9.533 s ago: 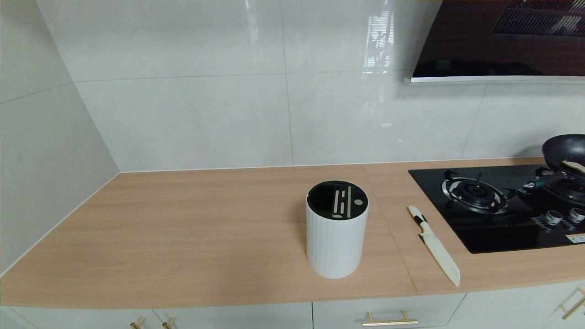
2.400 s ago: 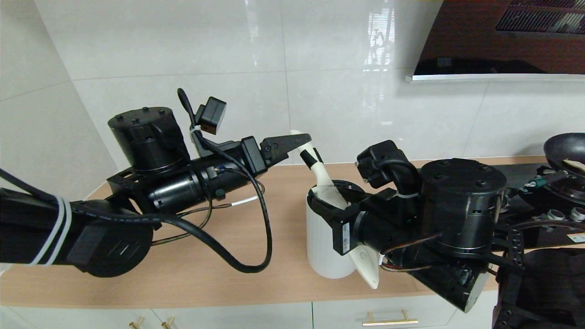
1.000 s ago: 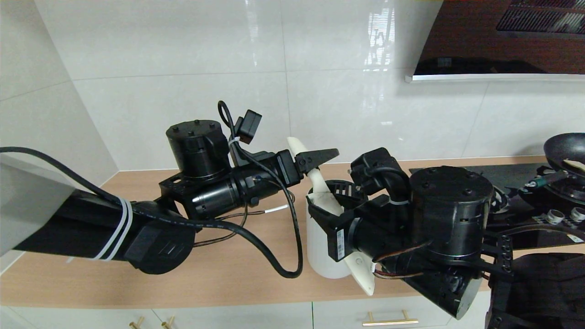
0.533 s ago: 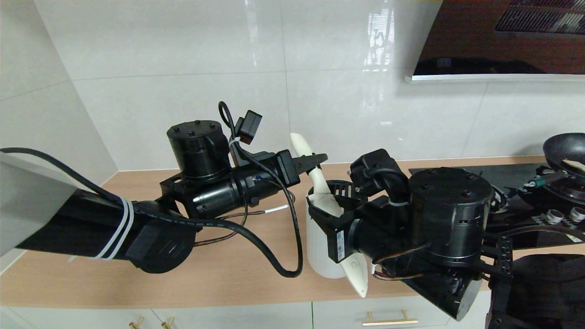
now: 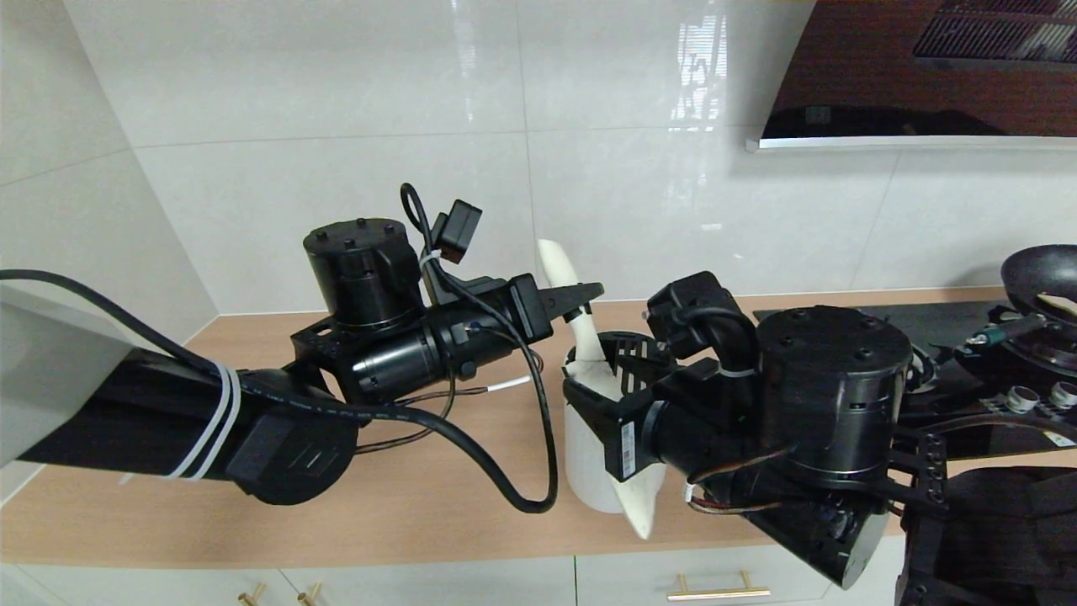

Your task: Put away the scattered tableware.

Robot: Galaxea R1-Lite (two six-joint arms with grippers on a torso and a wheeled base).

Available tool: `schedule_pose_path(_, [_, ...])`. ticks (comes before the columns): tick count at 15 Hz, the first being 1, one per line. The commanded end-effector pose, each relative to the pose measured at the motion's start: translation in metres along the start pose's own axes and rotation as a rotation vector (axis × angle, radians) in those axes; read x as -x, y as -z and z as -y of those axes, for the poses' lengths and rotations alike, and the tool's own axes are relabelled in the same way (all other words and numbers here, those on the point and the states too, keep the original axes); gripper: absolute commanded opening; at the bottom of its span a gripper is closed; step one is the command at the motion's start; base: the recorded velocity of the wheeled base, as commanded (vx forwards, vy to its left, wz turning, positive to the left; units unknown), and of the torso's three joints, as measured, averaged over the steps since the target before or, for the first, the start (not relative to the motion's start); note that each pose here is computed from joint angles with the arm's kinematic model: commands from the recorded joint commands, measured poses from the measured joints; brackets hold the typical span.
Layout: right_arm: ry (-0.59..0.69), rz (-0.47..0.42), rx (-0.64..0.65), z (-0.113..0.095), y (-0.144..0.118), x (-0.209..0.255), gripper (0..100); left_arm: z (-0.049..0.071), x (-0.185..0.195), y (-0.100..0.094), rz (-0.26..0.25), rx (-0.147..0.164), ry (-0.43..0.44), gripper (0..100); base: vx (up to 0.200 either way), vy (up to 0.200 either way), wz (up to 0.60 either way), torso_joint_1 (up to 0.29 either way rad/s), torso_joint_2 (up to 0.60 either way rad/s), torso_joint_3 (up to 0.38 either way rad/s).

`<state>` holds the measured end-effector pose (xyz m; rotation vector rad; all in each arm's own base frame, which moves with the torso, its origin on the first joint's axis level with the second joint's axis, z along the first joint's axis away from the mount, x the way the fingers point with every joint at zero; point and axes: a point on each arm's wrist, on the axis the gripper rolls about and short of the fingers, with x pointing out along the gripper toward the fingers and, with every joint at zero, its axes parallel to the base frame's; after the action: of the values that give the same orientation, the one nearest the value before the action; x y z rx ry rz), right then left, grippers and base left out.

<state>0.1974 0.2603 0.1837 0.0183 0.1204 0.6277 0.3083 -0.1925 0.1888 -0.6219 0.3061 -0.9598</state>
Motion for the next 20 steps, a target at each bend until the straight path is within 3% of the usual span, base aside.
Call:
schedule_pose_path(1, [-0.001,0.005,-0.001,0.001,-0.002,0.003,100,0.005,0.003,-0.005,0.015,-0.007,0.010,0,0.000,0.000,0.00,0.000,0.00,0.000])
schedule_pose_path(5, [0.034,0.086,-0.027,0.013,-0.027,0.023,100,0.019,0.018,-0.023,0.078,-0.038,0.024,0,0.000,0.000,0.00,0.000,0.00,0.000])
schedule_pose_path(8, [0.111,0.186,-0.055,0.045,-0.057,0.048,100,0.033,0.040,-0.067,0.216,-0.114,0.035,0,0.000,0.000,0.00,0.000,0.00,0.000])
schedule_pose_path(9, [0.138,0.187,-0.054,0.053,-0.056,0.050,100,0.032,0.042,-0.085,0.271,-0.147,0.033,0,0.000,0.000,0.00,0.000,0.00,0.000])
schedule_pose_path(10, [0.160,0.179,-0.049,0.061,-0.054,0.050,100,0.029,0.042,-0.093,0.293,-0.169,0.027,0,0.000,0.000,0.00,0.000,0.00,0.000])
schedule_pose_path(12, [0.202,0.161,-0.045,0.073,-0.050,0.044,100,0.022,0.039,-0.089,0.281,-0.210,0.003,0,0.000,0.000,0.00,0.000,0.00,0.000])
schedule_pose_path(14, [0.216,0.143,-0.034,0.076,-0.045,0.039,100,0.017,0.042,-0.081,0.272,-0.299,-0.027,0,0.000,0.000,0.00,0.000,0.00,0.000])
schedule_pose_path(16, [0.217,0.138,-0.029,0.076,-0.044,0.038,100,0.020,0.042,-0.084,0.326,-0.372,-0.035,0,0.000,0.000,0.00,0.000,0.00,0.000])
schedule_pose_path(20, [0.219,0.119,-0.025,0.076,-0.039,0.033,100,0.033,0.033,-0.090,0.386,-0.439,0.041,0,0.000,0.000,0.00,0.000,0.00,0.000])
